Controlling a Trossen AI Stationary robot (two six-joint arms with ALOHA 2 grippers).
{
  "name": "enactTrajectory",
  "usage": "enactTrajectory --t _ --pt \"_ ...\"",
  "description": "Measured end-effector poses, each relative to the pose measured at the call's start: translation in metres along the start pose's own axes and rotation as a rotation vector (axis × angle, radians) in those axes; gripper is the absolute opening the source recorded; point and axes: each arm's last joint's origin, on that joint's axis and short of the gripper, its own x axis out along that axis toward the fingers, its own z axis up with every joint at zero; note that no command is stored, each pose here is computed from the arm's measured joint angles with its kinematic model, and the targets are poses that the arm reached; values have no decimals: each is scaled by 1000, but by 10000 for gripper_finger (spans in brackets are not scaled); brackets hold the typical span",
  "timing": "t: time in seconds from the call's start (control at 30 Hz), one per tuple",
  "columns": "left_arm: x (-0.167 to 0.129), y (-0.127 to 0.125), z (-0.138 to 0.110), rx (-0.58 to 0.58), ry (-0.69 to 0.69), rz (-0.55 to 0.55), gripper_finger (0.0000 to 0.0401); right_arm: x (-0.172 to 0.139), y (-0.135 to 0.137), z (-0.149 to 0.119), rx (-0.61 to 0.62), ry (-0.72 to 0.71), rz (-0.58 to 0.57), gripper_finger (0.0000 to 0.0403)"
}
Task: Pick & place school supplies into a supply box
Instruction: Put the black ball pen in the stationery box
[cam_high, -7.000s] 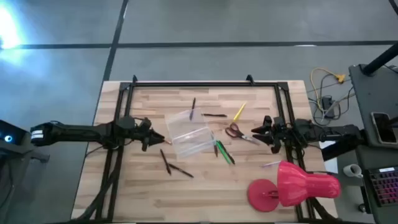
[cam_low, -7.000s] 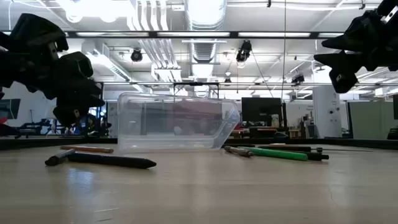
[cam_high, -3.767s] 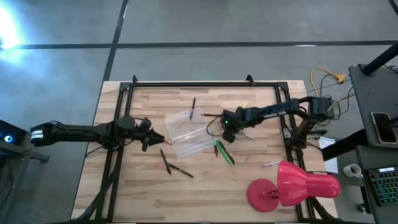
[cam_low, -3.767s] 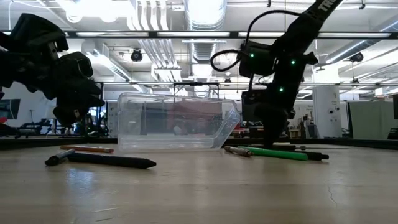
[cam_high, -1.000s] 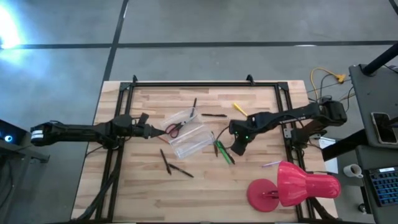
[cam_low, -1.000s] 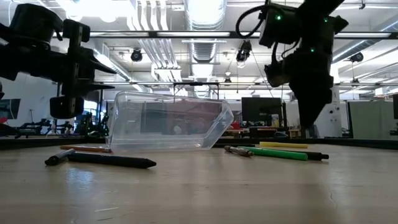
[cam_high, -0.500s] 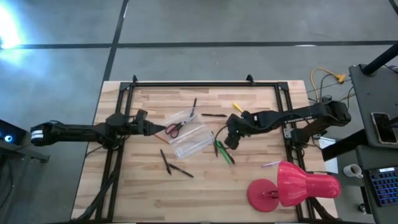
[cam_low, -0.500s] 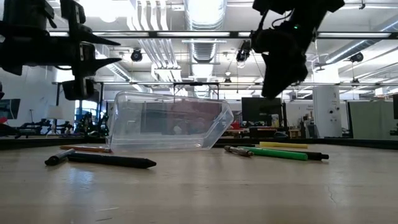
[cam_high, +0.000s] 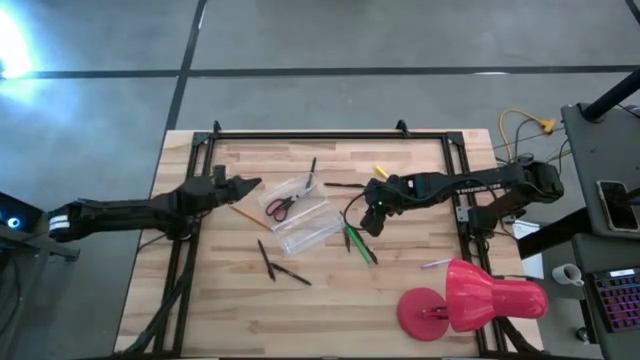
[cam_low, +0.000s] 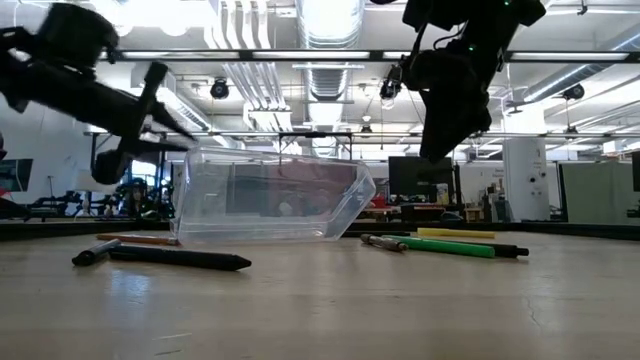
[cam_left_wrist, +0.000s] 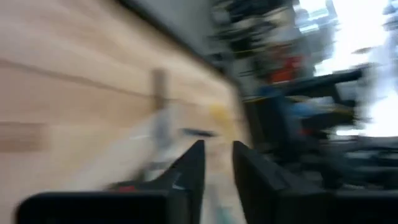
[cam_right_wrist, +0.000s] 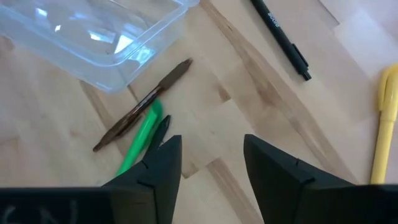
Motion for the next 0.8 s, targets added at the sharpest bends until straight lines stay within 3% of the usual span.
enactTrajectory --t 0.1,0.3,0.57,0.8 --pt "4 -12 11 80 11 147 10 0 0 0 -8 1 0 155" --pt "24 -32 33 213 114 454 2 0 0 0 -35 2 -1 142" --pt "86 -39 55 270 307 552 0 0 0 0 -61 2 -1 127" --pt "114 -67 65 399 389 517 0 0 2 -4 -47 41 34 120"
